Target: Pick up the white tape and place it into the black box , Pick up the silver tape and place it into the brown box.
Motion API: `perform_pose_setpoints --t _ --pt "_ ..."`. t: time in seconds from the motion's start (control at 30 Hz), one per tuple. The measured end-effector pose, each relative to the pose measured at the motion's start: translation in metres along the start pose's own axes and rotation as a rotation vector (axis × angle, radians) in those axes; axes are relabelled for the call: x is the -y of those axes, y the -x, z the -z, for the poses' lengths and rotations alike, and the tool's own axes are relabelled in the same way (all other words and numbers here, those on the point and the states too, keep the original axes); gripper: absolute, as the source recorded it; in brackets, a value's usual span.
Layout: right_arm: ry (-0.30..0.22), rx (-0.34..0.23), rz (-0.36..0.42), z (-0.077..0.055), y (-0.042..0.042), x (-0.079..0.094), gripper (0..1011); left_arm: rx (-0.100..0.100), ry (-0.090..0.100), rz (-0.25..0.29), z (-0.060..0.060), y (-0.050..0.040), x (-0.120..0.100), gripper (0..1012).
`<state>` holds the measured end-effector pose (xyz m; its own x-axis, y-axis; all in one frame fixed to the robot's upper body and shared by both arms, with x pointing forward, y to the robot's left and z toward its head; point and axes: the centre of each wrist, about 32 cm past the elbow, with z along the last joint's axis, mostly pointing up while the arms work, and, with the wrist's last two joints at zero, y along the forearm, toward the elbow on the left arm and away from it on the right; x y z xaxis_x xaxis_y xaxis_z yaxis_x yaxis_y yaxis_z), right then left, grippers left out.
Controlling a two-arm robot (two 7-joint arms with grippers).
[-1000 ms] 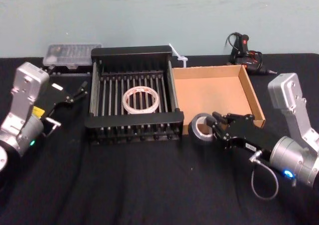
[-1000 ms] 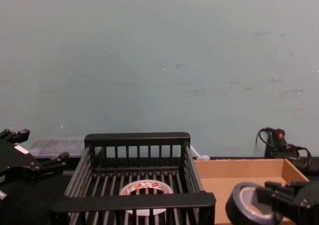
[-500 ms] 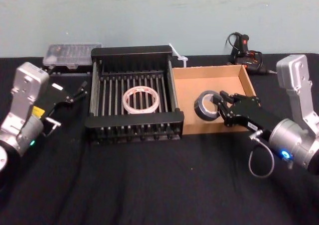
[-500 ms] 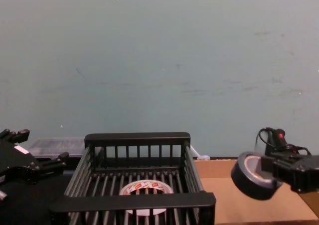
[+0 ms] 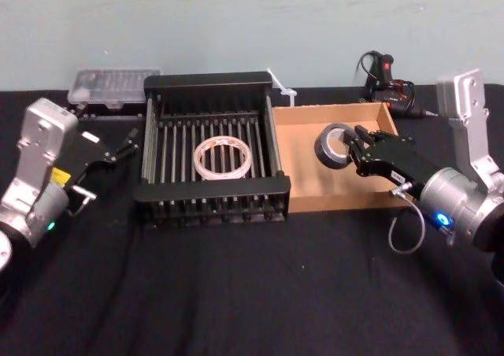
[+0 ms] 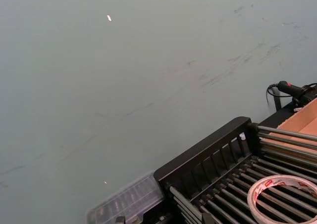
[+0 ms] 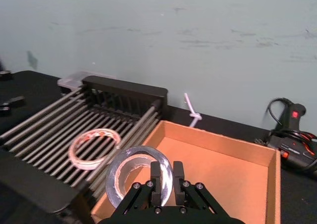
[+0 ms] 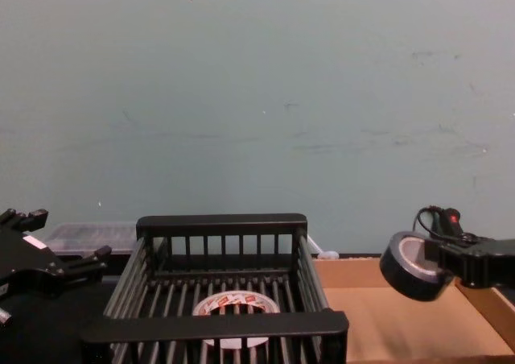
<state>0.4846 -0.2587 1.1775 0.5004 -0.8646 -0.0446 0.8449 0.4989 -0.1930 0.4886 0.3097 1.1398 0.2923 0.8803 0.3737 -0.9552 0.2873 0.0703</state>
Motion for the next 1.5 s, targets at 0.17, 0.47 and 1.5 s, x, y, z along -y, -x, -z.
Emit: perform_pose_setpoints --t 0.17,0.47,1.5 --pt "0.014 -0.01 0.023 0.003 -0.0061 -0.01 158 0.0 0.0 0.0 0.0 0.0 0.0 1001" --pt "0.041 -0.011 0.057 0.006 -0.0162 -0.027 158 0.0 0.0 0.0 0.0 0.0 0.0 1001" --pt "0.083 0.001 0.086 0.012 -0.0301 -0.05 162 0.0 0.0 0.0 0.0 0.0 0.0 1001"
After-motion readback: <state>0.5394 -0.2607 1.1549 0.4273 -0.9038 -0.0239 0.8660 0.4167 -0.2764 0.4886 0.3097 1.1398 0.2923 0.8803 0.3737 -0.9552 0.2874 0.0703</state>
